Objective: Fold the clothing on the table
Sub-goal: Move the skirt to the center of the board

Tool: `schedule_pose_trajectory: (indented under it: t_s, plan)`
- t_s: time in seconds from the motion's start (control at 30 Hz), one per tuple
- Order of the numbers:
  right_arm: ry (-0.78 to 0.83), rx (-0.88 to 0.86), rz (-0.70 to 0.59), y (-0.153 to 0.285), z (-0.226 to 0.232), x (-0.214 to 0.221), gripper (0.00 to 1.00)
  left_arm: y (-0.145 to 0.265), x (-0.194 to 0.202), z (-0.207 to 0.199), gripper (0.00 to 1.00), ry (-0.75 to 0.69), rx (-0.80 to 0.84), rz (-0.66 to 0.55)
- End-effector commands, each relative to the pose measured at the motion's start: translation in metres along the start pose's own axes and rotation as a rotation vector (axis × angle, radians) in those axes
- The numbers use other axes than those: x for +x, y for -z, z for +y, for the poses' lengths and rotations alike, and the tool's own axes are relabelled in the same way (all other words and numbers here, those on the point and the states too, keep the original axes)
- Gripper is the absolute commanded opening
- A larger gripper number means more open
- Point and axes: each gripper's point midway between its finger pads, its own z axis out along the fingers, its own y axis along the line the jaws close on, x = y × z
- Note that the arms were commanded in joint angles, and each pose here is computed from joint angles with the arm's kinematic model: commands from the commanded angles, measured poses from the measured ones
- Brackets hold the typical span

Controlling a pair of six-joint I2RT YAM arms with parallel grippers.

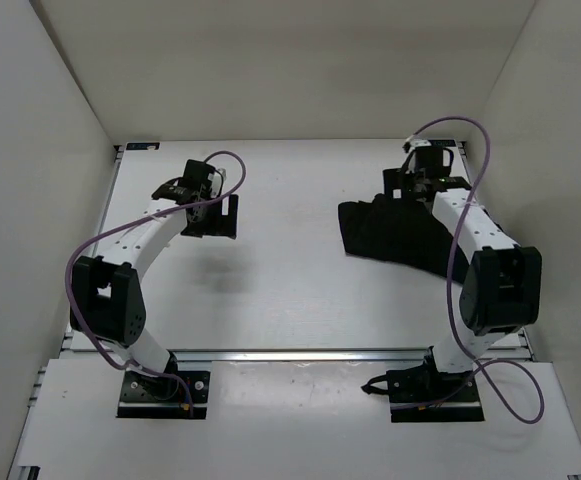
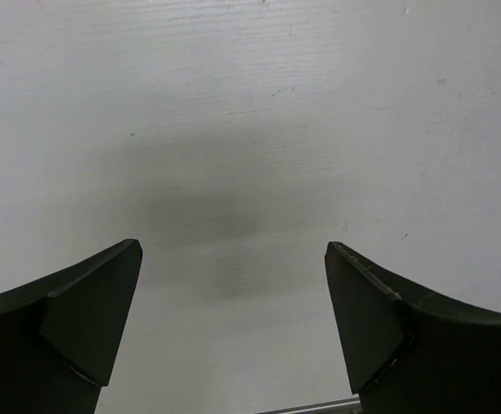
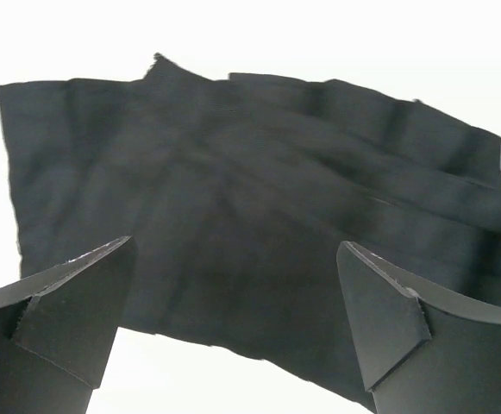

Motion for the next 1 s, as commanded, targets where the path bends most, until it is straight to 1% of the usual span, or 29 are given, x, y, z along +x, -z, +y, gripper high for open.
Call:
schedule_pose_trajectory:
  t_s: [0.0,0.03,0.1,0.13,0.2,0.23,0.33,0.4,0.47,0.53,0.6,0.67,0.73,0.77,0.8,0.87,0.97]
  plan:
    - [-0.009,-0.056,-0.039,-0.006,0.029,-0.023,0.98,0.018,-0.001,0.001,0.98,-0.026,-0.036,-0.050]
    - [0.003,-0.072,-0.027,-0.012,0.038,-0.020,0.98,0.018,0.001,0.001,0.99,-0.033,-0.040,-0.048]
    - [-0.040,-0.079,-0.030,-0.016,0.048,-0.030,0.98,0.020,0.004,0.002,0.99,-0.037,-0.035,-0.044]
    - [-0.053,-0.072,-0.009,-0.021,0.049,-0.030,0.98,0.019,0.007,0.004,0.99,-0.035,-0.041,-0.037]
    - [-0.102,-0.091,0.008,-0.023,0.060,-0.033,0.98,0.025,0.003,0.003,0.98,-0.026,-0.033,-0.062]
    - [-0.119,-0.116,-0.004,-0.022,0.064,-0.037,0.97,0.027,0.004,0.006,0.99,-0.023,-0.037,-0.067]
    - [-0.119,-0.152,-0.034,-0.025,0.077,-0.042,0.97,0.030,0.006,0.008,0.98,-0.011,-0.031,-0.083]
    - [-0.099,-0.170,-0.025,-0.034,0.092,-0.041,0.98,0.034,0.010,0.011,0.98,-0.001,-0.030,-0.091]
    - [-0.083,-0.155,-0.004,-0.043,0.100,-0.042,0.97,0.038,0.011,0.010,0.98,0.000,-0.017,-0.110]
    - [-0.054,-0.091,0.025,-0.053,0.107,-0.039,0.97,0.039,0.015,0.011,0.99,0.000,-0.015,-0.110]
    - [-0.028,-0.060,0.072,-0.062,0.111,-0.027,0.97,0.040,0.018,0.014,0.98,0.002,-0.019,-0.103]
    - [-0.049,-0.009,0.113,-0.073,0.105,-0.018,0.96,0.041,0.020,0.014,0.99,-0.020,-0.030,-0.096]
    - [-0.056,0.025,0.157,-0.077,0.102,-0.006,0.94,0.043,0.021,0.019,0.99,-0.032,-0.051,-0.093]
    - [-0.071,0.040,0.172,-0.080,0.096,-0.002,0.90,0.045,0.022,0.023,0.99,-0.028,-0.059,-0.093]
    - [-0.083,0.055,0.183,-0.080,0.091,0.003,0.89,0.045,0.022,0.022,0.99,-0.034,-0.058,-0.100]
    - [-0.096,0.074,0.190,-0.083,0.079,0.009,0.81,0.044,0.024,0.026,0.99,-0.031,-0.067,-0.093]
    - [-0.111,0.102,0.198,-0.083,0.069,0.019,0.77,0.044,0.023,0.026,0.99,-0.044,-0.067,-0.101]
